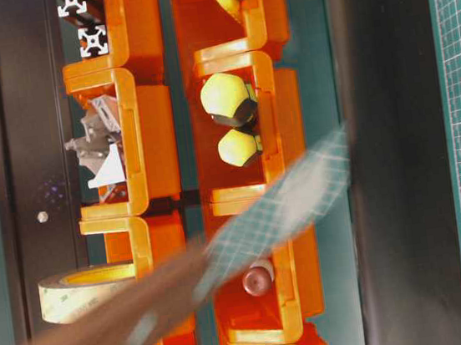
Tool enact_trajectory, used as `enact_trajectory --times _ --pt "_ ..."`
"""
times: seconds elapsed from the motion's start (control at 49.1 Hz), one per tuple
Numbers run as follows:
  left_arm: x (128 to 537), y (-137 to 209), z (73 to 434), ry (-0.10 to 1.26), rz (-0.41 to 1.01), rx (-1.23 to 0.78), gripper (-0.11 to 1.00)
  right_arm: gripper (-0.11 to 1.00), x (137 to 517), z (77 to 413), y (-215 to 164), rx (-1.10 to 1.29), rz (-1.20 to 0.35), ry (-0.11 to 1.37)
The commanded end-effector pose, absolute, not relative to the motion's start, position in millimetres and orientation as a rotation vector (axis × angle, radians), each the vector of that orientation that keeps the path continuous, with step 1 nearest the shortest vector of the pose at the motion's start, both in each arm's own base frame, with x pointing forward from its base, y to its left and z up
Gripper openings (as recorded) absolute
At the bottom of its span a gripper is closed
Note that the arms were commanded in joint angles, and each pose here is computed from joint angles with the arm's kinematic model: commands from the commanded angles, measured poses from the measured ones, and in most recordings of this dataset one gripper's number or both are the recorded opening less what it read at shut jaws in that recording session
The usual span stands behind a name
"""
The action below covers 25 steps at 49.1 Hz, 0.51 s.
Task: Pick scraper from container rack with left arm.
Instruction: 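Pull the scraper out of the rack with the left gripper, then swing the held scraper over the mat and lower it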
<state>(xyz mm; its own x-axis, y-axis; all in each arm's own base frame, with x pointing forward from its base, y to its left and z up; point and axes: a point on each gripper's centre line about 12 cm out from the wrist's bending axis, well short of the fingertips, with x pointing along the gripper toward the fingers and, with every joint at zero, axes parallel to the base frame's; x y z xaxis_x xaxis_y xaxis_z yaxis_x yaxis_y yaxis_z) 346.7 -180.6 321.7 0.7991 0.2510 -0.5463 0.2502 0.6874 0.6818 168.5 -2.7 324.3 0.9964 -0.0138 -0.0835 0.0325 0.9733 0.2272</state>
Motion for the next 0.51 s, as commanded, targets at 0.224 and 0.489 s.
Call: enact_trajectory --times 0.224,0.489 --pt "396.9 -120.5 279.8 0.652 -0.067 0.886 0.21 -0.01 164.5 337.5 -5.3 0.247 -0.036 0.047" --pt "404.6 -94.2 254.7 0.742 -0.051 0.956 0.21 -0.01 159.8 341.4 -6.4 0.260 -0.045 0.051"
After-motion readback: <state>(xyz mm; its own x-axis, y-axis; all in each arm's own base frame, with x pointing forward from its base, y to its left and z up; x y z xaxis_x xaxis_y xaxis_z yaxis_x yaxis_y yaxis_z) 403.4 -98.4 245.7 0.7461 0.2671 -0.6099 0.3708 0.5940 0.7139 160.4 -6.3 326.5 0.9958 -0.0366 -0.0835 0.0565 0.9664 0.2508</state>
